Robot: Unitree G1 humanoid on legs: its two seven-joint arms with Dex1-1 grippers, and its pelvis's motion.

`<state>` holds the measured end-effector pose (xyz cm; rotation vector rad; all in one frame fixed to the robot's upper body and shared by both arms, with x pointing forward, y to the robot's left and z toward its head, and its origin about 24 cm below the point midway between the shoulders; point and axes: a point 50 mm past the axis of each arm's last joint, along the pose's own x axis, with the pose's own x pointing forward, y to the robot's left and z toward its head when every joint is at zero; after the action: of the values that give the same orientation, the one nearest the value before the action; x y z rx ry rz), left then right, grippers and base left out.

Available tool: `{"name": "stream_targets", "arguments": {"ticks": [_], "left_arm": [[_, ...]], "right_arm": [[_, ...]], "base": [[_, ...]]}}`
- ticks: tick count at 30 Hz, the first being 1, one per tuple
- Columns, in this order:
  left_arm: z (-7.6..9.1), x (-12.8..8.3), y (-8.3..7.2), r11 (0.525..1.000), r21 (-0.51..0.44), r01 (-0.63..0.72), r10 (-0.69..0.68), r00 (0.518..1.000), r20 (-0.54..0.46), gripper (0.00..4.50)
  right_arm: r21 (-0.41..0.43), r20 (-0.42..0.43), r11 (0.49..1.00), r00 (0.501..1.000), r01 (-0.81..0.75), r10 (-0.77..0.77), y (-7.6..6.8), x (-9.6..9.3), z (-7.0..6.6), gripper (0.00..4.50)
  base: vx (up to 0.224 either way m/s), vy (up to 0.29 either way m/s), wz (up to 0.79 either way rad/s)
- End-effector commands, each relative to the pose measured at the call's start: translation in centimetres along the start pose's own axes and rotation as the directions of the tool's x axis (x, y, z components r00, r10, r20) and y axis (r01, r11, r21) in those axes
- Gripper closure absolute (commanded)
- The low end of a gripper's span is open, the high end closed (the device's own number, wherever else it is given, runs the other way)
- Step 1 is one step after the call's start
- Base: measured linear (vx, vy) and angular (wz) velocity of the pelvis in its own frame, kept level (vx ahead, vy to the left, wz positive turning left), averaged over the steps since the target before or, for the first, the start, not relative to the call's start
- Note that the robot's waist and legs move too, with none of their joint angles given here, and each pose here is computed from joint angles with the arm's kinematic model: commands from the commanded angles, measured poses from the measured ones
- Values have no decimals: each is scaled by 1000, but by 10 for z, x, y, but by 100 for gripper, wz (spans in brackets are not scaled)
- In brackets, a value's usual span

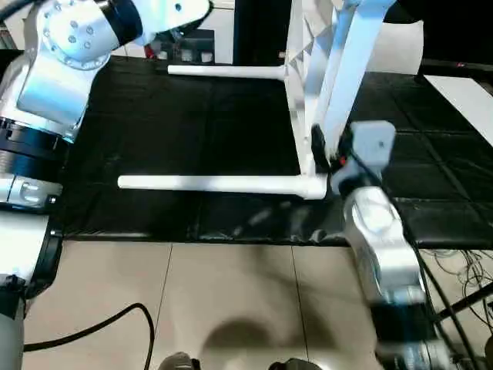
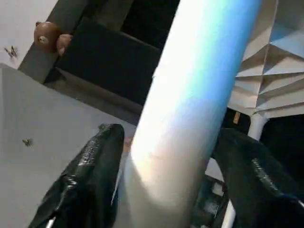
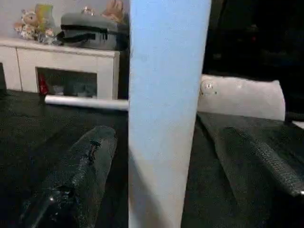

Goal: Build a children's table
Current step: Flip table

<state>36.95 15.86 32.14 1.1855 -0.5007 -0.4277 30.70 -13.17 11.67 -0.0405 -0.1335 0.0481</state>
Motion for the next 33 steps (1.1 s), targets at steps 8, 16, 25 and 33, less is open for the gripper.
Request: {"name": "stream_targets", "arguments": {"ticks": [8,16,25,33], "left_arm": [[-5,4,4,980,-193,-42,40,999,-16,205],[-12,6,15,845,-511,-155,157,987,-41,211],[-11,-11,23,713,-660,-236,310,951,-5,211],[-22,-38,17,610,-740,-282,391,920,-28,212]], "right_arm": [[13,50,998,997,-67,66,6,-18,10,78],[32,39,993,993,-110,109,9,-30,8,78],[173,-7,985,1000,-20,21,-11,-34,-3,45],[434,-5,890,987,-144,162,-12,-34,-17,0]], "base": [[0,0,0],[0,0,0],[0,0,0],[0,0,0]]}}
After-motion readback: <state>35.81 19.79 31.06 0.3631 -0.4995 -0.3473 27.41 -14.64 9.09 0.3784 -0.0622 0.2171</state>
